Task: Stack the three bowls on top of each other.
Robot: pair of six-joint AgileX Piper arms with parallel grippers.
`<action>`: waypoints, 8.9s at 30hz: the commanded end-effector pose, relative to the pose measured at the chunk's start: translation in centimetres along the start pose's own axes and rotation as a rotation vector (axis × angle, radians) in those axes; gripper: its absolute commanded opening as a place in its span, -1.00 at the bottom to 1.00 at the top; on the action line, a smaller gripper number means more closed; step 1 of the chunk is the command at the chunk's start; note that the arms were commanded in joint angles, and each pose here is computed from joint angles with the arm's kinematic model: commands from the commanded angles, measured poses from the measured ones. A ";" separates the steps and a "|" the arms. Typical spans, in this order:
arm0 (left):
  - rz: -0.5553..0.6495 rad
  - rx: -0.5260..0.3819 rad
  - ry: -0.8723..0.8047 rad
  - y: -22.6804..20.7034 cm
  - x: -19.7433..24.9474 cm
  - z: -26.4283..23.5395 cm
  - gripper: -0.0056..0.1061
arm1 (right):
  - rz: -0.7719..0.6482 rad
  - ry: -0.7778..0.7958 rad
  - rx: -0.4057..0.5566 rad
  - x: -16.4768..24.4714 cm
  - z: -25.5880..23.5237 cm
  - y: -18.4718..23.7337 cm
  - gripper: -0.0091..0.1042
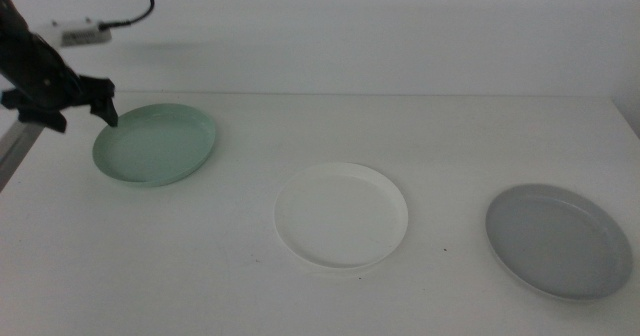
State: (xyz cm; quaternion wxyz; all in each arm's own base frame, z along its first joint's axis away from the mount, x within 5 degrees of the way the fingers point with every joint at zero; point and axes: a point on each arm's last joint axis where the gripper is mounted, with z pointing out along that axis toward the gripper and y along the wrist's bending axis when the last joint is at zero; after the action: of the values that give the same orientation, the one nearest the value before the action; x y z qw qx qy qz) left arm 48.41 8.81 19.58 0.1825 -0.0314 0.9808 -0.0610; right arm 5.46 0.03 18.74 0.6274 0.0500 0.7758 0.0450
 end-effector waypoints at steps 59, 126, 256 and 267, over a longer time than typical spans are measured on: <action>0.121 0.264 0.001 -25.7 11.8 -6.0 -0.93 | -0.011 -0.009 0.006 0.0 0.0 -0.1 0.80; 0.601 0.549 -0.494 -16.7 32.2 -33.3 0.78 | -0.011 -0.009 0.006 0.0 0.0 -0.1 0.80; 0.585 0.543 -0.536 -16.6 32.1 -33.6 0.78 | 0.148 1.204 0.132 -14.3 28.6 0.1 -0.87; 0.585 0.543 -0.536 -16.6 32.1 -33.6 0.78 | 0.032 1.093 -0.161 -16.8 31.7 13.7 -0.87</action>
State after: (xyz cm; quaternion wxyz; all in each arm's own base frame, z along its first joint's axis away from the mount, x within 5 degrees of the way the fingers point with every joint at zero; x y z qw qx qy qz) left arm 6.98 -6.65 41.49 0.4374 0.2832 0.8169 -0.2471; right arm 40.13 10.04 30.92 0.1505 -0.0063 0.9800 0.1303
